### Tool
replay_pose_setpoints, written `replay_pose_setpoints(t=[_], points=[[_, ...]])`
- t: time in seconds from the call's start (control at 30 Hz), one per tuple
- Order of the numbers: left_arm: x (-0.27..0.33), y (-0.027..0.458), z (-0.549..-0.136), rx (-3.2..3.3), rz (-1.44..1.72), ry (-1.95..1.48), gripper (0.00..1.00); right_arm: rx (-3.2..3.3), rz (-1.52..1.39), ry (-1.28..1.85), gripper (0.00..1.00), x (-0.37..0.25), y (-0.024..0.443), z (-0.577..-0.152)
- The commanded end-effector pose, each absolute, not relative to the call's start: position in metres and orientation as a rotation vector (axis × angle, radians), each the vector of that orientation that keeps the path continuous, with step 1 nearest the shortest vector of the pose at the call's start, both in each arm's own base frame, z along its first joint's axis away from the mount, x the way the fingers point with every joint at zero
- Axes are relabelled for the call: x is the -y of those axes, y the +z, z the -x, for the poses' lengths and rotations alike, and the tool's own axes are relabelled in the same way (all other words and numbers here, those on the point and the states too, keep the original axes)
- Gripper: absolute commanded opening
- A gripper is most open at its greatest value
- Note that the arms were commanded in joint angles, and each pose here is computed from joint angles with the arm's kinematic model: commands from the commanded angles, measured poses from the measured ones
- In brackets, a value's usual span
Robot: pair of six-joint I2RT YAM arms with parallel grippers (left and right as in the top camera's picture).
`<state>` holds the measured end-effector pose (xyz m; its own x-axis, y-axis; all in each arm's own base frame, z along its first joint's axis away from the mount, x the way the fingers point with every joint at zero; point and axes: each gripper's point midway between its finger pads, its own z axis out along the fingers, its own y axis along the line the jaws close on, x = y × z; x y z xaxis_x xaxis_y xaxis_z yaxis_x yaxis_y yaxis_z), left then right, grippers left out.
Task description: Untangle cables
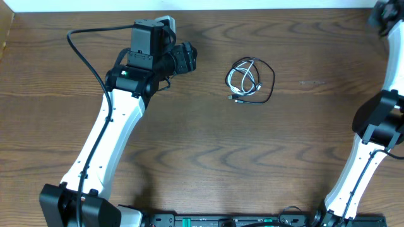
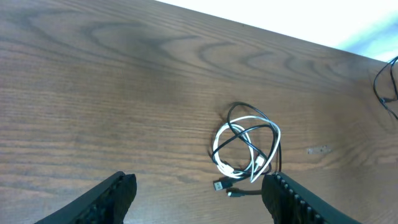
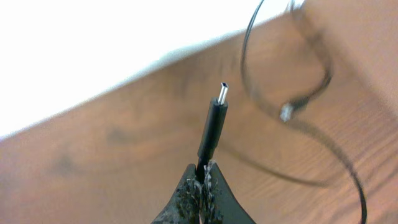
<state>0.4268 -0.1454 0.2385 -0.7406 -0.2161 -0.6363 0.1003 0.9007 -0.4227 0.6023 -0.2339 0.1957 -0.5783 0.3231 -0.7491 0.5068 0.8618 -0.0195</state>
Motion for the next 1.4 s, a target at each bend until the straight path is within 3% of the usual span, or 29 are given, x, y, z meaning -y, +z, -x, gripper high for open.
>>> replay_pose_setpoints(t=[0.0, 0.1, 0.3, 0.8, 0.83, 0.87, 0.9, 1.17, 1.37], points=[[0.145, 0.241, -0.431, -2.327, 0.088, -0.558, 0.70, -2.052, -0.734, -0.265, 0.01, 0.257, 0.241, -0.604], [0.145, 0.240, -0.431, -2.328, 0.088, -0.557, 0.70, -1.950, -0.830, -0.235, 0.01, 0.280, 0.252, -0.603], [0.145, 0.240, -0.431, -2.328, 0.087, -0.558, 0.70, -1.840, -0.952, -0.205, 0.01, 0.317, 0.231, -0.608], [0.146, 0.241, -0.431, -2.329, 0.084, -0.565, 0.70, -2.032, -1.191, -0.336, 0.03, 0.388, 0.109, -0.551], [0.147, 0.241, -0.430, -2.330, 0.082, -0.571, 0.70, -2.034, -1.191, -0.329, 0.17, 0.394, 0.109, -0.548], [0.147, 0.241, -0.430, -2.330, 0.082, -0.570, 0.70, -2.029, -1.153, -0.273, 0.73, 0.400, 0.113, -0.550], [0.147, 0.241, -0.430, -2.330, 0.082, -0.571, 0.70, -2.024, -1.133, -0.222, 0.99, 0.400, 0.117, -0.552], [0.147, 0.241, -0.430, -2.330, 0.082, -0.570, 0.70, -2.035, -0.968, 0.031, 0.99, 0.371, 0.157, -0.567], [0.147, 0.241, -0.430, -2.329, 0.082, -0.570, 0.70, -2.141, -0.720, 0.120, 0.99, 0.309, 0.198, -0.573]])
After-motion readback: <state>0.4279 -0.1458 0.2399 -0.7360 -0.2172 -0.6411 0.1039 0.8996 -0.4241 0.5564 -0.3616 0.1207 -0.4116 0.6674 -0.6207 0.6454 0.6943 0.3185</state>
